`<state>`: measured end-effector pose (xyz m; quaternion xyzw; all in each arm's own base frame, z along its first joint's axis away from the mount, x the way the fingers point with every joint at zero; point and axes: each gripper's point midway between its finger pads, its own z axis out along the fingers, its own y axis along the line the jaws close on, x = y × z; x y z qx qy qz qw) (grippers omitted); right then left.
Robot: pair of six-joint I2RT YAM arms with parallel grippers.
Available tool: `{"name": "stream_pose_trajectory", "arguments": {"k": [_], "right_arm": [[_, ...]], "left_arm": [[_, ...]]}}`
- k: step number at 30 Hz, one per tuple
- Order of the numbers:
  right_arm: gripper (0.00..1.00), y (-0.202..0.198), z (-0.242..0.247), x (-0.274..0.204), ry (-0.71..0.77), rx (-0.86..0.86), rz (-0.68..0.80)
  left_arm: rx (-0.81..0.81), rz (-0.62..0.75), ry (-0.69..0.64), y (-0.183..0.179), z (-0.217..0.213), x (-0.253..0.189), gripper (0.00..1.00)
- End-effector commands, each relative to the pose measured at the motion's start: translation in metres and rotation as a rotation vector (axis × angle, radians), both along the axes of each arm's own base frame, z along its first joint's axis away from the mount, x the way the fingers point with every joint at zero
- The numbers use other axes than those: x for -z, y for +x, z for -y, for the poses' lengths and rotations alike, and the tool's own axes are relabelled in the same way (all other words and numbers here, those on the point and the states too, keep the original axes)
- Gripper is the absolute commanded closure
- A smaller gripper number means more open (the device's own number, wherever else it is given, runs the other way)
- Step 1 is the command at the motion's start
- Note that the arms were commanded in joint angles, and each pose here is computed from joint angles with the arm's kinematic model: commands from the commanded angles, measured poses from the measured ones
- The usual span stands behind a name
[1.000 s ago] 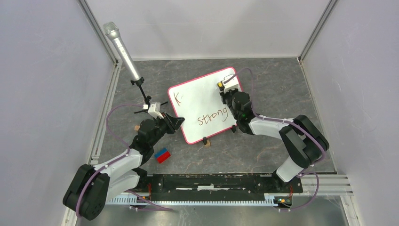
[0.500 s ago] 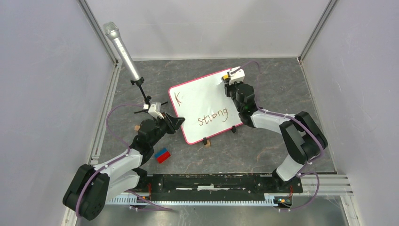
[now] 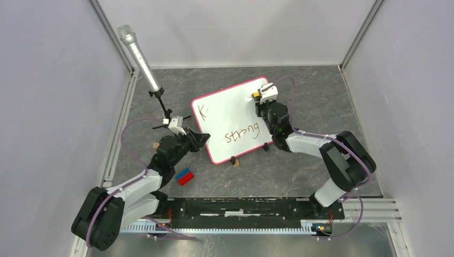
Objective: Erase the whiteboard
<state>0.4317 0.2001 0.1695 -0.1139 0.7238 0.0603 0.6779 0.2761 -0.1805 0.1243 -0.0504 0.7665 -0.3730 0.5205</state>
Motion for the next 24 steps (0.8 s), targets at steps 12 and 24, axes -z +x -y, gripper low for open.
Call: {"name": "stream_pose_trajectory", "arguments": {"k": [12,24], "right_arm": [[0.93,-0.102,-0.216,-0.006,-0.169,-0.451,0.069],[0.93,-0.084,-0.246,-0.025,-0.174,-0.370,0.093]], "left_arm": [[-0.023,0.045,0.070,0.004,-0.007,0.001,0.98],[-0.028,0.055,0.088,0.002,-0.006,-0.002,0.98]]}}
